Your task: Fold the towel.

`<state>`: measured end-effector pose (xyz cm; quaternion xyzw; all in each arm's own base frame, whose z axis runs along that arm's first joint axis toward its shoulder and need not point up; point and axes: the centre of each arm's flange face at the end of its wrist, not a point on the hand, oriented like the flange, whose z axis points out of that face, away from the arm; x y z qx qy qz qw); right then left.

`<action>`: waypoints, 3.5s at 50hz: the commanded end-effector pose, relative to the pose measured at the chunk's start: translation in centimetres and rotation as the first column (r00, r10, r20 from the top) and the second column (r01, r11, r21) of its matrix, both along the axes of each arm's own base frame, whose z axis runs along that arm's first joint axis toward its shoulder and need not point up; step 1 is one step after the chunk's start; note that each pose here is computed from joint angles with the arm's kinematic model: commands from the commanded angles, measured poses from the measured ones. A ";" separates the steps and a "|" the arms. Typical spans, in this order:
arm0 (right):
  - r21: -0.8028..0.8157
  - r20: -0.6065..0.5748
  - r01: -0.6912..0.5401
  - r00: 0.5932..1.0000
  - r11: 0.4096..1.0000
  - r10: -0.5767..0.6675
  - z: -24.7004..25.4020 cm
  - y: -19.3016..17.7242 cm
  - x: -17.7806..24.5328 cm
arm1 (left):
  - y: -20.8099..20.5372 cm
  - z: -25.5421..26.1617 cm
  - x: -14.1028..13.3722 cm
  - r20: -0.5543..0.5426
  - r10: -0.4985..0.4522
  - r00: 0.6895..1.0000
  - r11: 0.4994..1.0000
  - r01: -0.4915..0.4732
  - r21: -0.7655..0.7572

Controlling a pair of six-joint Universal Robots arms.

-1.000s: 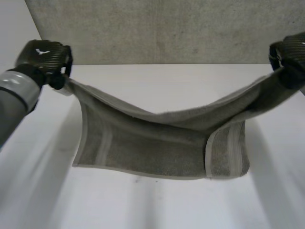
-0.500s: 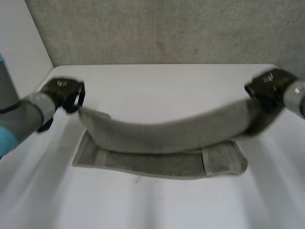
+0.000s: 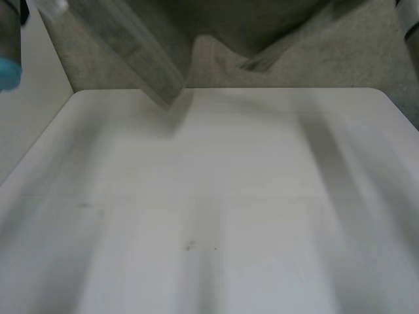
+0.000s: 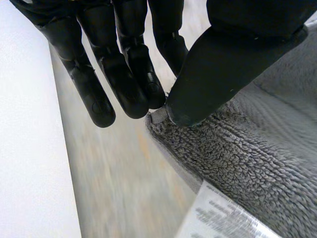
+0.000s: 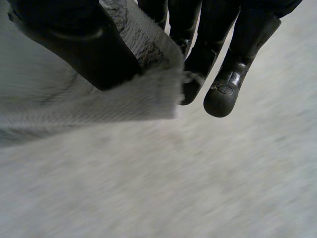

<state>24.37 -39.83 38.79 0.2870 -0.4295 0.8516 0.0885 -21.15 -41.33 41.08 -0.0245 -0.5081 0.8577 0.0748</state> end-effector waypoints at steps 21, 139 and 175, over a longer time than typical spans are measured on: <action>0.724 -0.162 -0.024 0.965 0.689 0.204 -23.9 7.6 -0.5 | 8.5 -25.6 1.8 0.201 -0.228 0.953 0.748 0.039 0.662; 0.495 -0.010 -0.028 0.999 0.868 0.037 -5.0 0.9 -1.2 | -0.2 -7.9 1.6 0.011 -0.152 0.988 0.937 0.141 0.319; 0.716 -0.271 0.224 0.962 0.661 -0.031 -10.2 12.6 -10.1 | 17.4 -15.1 6.9 0.384 -0.260 0.886 0.794 -0.030 0.607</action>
